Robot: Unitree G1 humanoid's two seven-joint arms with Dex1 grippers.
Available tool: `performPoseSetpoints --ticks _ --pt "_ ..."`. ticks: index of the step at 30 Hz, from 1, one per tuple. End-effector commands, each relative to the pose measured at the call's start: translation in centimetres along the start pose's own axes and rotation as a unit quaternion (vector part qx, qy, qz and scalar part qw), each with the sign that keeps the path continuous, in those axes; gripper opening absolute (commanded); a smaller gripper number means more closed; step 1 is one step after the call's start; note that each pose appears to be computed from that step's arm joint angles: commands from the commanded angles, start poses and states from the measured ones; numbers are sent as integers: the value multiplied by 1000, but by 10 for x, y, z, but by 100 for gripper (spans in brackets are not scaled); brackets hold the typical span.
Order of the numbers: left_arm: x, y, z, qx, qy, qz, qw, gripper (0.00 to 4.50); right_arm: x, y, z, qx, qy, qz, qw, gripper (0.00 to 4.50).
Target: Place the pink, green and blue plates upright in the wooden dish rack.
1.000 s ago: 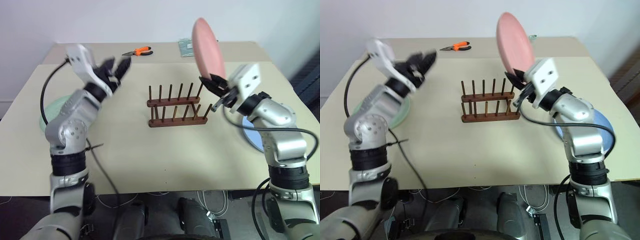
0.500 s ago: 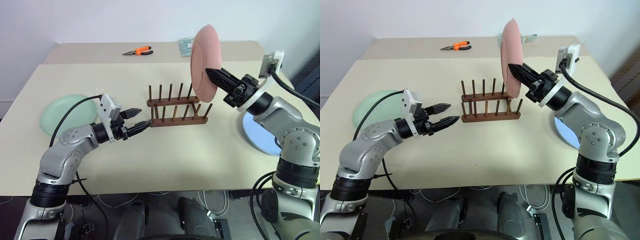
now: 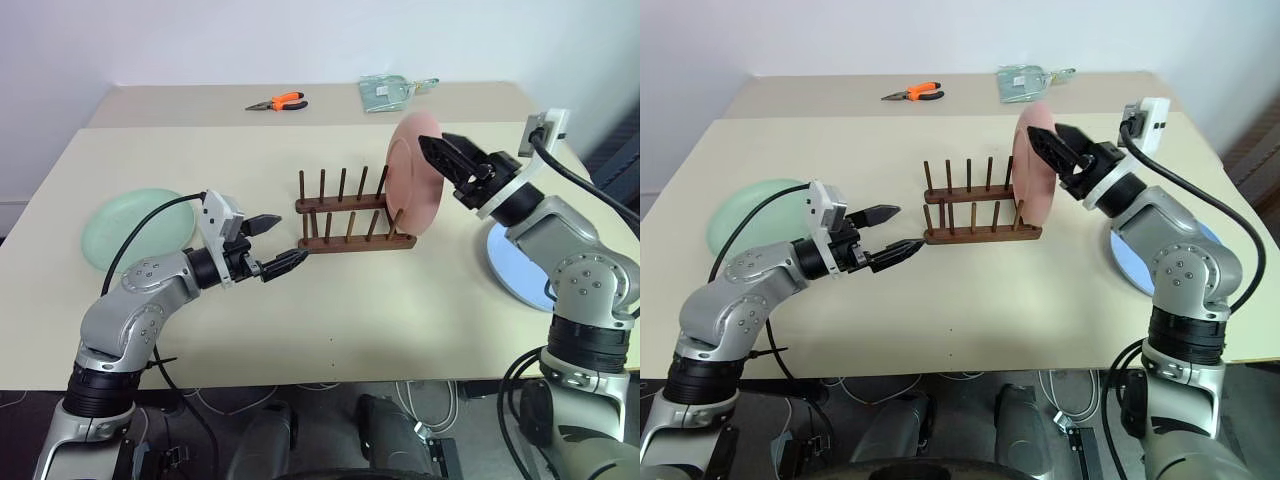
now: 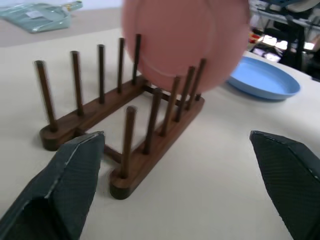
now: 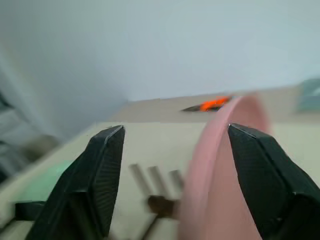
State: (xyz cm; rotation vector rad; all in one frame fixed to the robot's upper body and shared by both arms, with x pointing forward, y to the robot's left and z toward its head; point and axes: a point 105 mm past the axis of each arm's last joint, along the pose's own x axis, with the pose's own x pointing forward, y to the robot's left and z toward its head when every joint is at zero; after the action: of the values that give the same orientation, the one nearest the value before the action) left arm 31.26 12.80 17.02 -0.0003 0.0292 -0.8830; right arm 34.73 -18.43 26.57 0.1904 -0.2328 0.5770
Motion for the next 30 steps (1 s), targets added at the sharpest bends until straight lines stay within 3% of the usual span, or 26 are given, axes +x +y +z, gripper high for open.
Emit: performPoseSetpoints --ticks 1,3,6,9,10,15,17,22,26,29,30 --pt "-14 42 11 30 -24 127 991 449 -2 -10 35 -99 -49 -30 993 300" --pt "-33 85 12 24 -30 267 963 450 -3 -8 52 -127 -69 -23 989 326" --pt "-71 130 12 -6 -44 437 898 450 -1 10 68 -177 -85 21 980 436" --pt "-145 167 14 -43 -66 633 770 450 10 69 43 -242 -35 148 958 444" --pt "-161 170 13 -53 -71 666 740 450 11 82 33 -247 -21 179 952 444" --pt "-200 167 -8 -123 -65 734 664 450 16 122 -8 -236 11 261 936 444" --pt "-202 163 -19 -166 -65 731 659 450 16 130 -18 -234 19 276 932 444" --pt "-168 148 -47 -289 -63 641 708 450 12 148 -36 -222 27 310 924 444" --pt "-159 143 -51 -336 -87 615 708 323 10 150 -45 -224 35 310 923 450" --pt "-157 144 -54 -357 -95 616 696 159 10 145 -48 -231 43 301 924 450" --pt "-154 145 -51 -348 -92 612 704 114 9 144 -49 -229 47 299 925 450"
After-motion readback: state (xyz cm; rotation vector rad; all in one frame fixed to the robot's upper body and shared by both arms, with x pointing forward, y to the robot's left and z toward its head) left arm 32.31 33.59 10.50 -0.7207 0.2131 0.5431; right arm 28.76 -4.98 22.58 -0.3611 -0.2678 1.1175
